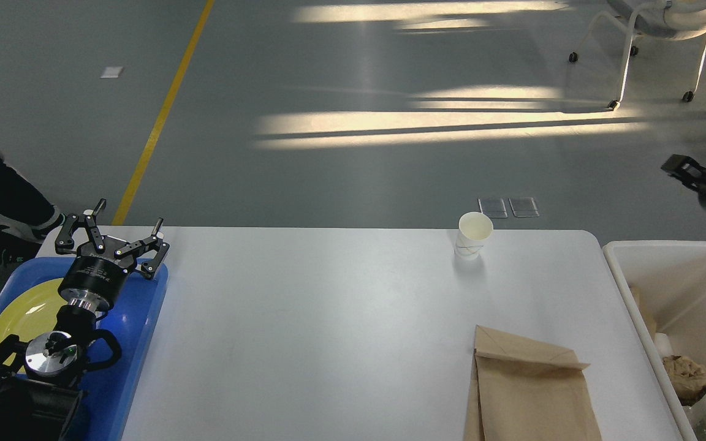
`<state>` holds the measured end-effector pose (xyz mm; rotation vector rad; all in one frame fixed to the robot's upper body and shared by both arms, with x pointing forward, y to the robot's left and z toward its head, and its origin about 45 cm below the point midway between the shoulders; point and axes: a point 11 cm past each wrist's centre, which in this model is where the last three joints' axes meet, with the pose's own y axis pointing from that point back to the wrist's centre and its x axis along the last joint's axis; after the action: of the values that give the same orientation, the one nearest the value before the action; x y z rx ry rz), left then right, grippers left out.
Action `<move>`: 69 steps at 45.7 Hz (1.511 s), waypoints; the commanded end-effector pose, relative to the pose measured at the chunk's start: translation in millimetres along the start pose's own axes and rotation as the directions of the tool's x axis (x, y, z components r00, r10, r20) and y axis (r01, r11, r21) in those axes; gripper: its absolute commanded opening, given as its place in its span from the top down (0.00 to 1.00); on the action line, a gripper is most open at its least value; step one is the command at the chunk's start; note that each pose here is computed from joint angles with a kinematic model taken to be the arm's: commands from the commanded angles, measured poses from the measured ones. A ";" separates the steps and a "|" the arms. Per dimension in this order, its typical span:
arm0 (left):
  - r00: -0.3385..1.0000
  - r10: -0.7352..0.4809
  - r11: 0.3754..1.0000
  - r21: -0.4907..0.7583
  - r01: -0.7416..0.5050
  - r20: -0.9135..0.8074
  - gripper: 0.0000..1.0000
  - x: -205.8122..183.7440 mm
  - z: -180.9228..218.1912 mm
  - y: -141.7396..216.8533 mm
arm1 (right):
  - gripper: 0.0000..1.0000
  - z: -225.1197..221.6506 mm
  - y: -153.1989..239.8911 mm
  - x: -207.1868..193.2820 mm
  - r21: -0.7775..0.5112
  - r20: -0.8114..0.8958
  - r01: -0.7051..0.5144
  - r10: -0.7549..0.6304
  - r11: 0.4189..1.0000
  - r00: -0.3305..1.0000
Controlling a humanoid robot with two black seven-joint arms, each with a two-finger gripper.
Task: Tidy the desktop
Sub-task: 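Move the right gripper to the small white paper cup and grasp it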
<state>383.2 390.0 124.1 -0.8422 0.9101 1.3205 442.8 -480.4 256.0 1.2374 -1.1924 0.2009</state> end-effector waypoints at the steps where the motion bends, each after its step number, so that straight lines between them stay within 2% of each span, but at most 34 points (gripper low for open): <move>1: 1.000 0.000 1.000 0.000 0.000 0.000 0.04 0.0 0.0 0.0 | 0.00 -75.0 29.1 -1.1 0.103 -0.135 0.040 -0.026 0.994 0.991; 10: 1.000 0.000 1.000 0.000 0.000 0.000 0.04 0.0 0.0 0.0 | 0.00 -156.4 88.7 -27.0 0.210 -0.297 0.261 -0.193 0.942 0.935; 12: 1.000 0.000 1.000 0.000 0.000 0.000 0.04 0.0 0.0 0.0 | 0.00 -168.4 103.3 -38.4 0.206 -0.349 0.343 -0.259 0.916 0.900; 13: 1.000 0.000 1.000 0.000 0.000 0.000 0.04 0.0 0.0 0.0 | 0.00 -178.5 120.0 -47.3 0.191 -0.405 0.431 -0.329 0.882 0.853; 20: 1.000 0.000 1.000 0.000 0.000 0.000 0.04 0.0 0.0 0.0 | 0.00 -195.2 164.7 -54.2 0.107 -0.530 0.630 -0.492 0.769 0.691; 28: 1.000 0.000 1.000 0.000 0.000 0.000 0.04 0.0 0.0 0.0 | 0.00 -202.8 214.2 -35.7 0.025 -0.602 0.736 -0.578 0.676 0.551; 33: 1.000 0.000 1.000 0.000 0.000 0.000 0.04 0.0 0.0 0.0 | 0.00 -204.8 229.1 -25.3 0.028 -0.613 0.741 -0.574 0.670 0.542; 39: 1.000 0.000 1.000 -0.001 0.000 0.000 0.04 0.0 0.1 0.0 | 0.00 -205.5 210.8 -25.6 0.057 -0.590 0.708 -0.548 0.704 0.592; 46: 1.000 0.000 1.000 0.000 0.000 0.000 0.04 0.0 0.0 0.0 | 0.00 -188.7 145.7 -43.7 0.076 -0.509 0.626 -0.509 0.776 0.694; 50: 1.000 0.000 1.000 0.000 0.000 0.000 0.04 0.0 0.0 0.0 | 0.00 -175.9 113.6 -60.0 0.062 -0.477 0.604 -0.508 0.794 0.717; 56: 1.000 0.000 1.000 0.000 0.000 0.000 0.04 0.0 0.0 0.0 | 0.00 -161.6 76.9 -77.9 0.060 -0.435 0.571 -0.494 0.819 0.753; 64: 1.000 0.000 1.000 0.000 0.000 0.000 0.04 0.0 0.0 0.0 | 0.00 -145.3 32.0 -98.9 0.094 -0.370 0.439 -0.378 0.894 0.849; 69: 1.000 0.000 1.000 0.000 0.000 0.000 0.04 0.0 0.0 0.0 | 0.00 -137.9 15.0 -120.1 0.124 -0.304 0.405 -0.354 0.906 0.884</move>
<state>383.2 390.0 124.1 -0.8421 0.9102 1.3202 461.8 -305.7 219.1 1.5206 -0.5935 0.1869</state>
